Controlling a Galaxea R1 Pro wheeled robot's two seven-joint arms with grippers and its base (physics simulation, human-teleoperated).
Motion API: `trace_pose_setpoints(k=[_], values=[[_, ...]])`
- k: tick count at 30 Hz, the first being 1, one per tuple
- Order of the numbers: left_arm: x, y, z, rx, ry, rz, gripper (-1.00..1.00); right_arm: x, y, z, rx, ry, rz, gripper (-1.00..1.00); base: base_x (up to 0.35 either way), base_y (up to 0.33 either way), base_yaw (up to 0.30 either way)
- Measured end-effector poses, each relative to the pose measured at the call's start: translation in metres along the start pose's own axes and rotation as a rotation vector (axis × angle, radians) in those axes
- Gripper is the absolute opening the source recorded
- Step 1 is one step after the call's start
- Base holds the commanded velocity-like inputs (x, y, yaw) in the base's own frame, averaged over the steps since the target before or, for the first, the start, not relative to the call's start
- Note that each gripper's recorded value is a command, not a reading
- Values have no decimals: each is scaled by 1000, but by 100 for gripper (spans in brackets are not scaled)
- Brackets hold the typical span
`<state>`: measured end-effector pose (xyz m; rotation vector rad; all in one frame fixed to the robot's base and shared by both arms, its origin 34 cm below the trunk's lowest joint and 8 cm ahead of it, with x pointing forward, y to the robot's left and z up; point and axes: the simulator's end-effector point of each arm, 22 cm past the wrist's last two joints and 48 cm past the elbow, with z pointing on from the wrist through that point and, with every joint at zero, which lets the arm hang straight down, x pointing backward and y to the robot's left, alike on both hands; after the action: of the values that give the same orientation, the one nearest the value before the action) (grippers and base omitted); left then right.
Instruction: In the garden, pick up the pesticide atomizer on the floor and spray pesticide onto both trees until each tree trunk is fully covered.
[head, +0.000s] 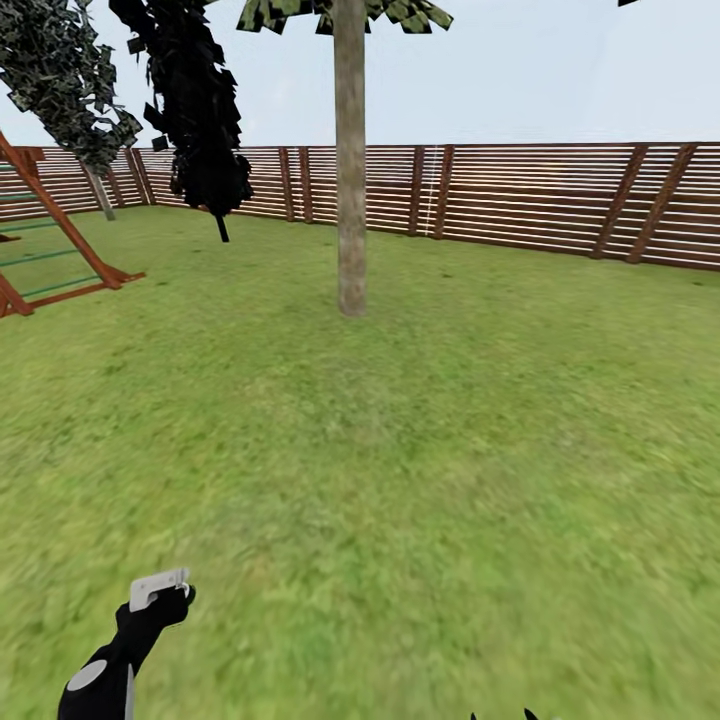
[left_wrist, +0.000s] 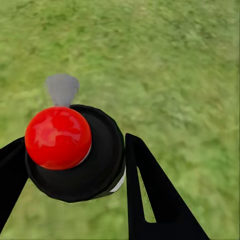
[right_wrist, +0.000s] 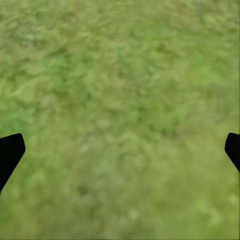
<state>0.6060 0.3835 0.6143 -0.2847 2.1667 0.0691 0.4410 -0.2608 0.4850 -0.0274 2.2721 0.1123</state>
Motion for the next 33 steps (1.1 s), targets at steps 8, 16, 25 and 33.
trace_pose_setpoints(k=[8, 16, 25, 33], values=[[-32, 15, -6, -38, -63, 26, -100, 0, 0, 0, 0, 0, 0, 100, 336, 0, 0], [-32, 18, -6, -42, -60, 27, -100, 0, 0, 0, 0, 0, 0, 100, 336, 0, 0], [-28, 17, -5, -37, -51, 23, -100, 0, 0, 0, 0, 0, 0, 100, 336, 0, 0], [-27, 15, -5, -36, -54, 24, -100, 0, 0, 0, 0, 0, 0, 100, 336, 0, 0]])
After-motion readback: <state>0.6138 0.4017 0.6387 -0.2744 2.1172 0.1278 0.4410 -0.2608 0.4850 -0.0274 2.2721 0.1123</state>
